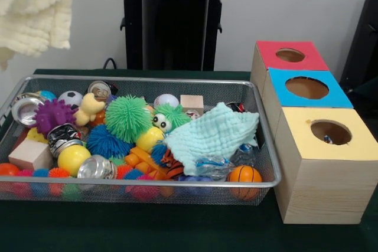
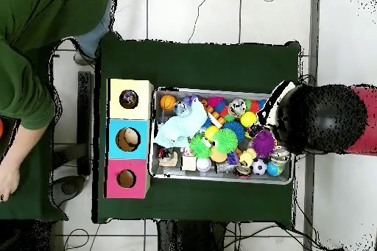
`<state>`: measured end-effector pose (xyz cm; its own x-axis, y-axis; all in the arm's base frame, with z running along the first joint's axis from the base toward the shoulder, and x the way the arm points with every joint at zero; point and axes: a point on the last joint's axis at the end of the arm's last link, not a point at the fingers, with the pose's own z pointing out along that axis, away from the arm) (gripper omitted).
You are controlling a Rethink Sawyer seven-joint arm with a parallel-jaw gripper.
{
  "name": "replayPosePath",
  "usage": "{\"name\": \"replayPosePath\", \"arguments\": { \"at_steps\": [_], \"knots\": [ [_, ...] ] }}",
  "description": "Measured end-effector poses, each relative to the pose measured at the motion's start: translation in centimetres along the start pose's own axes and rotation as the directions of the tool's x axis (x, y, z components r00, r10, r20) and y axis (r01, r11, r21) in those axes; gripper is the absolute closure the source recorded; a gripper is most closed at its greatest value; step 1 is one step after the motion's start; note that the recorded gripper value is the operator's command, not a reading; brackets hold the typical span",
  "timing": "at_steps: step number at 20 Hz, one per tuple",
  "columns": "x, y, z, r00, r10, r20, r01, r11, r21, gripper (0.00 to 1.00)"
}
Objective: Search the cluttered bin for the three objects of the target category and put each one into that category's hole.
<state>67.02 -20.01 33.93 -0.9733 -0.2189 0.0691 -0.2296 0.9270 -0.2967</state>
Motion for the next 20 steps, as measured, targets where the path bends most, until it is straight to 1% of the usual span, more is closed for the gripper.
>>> {"name": "replayPosePath", "arguments": {
  "at_steps": [4,8,11,14,16,20],
  "knots": [
    [-0.1,1.6,0.6,0.9997,-0.025,0.007,0.025,0.9997,0.004,1.0],
    [0.1,3.2,1.2,0.9988,-0.049,0.0,0.049,0.9988,-0.004,1.0],
    [0.1,4.3,1.8,0.9978,-0.066,0.001,0.066,0.9978,-0.001,1.0],
    [-0.4,5.2,2.2,0.9963,-0.083,0.022,0.083,0.9963,0.023,1.0],
    [-0.7,5.4,2.3,0.9956,-0.087,0.035,0.086,0.9959,0.029,1.0],
    [-1.5,5.9,2.8,0.9923,-0.096,0.078,0.093,0.9949,0.039,1.0]
  ]
}}
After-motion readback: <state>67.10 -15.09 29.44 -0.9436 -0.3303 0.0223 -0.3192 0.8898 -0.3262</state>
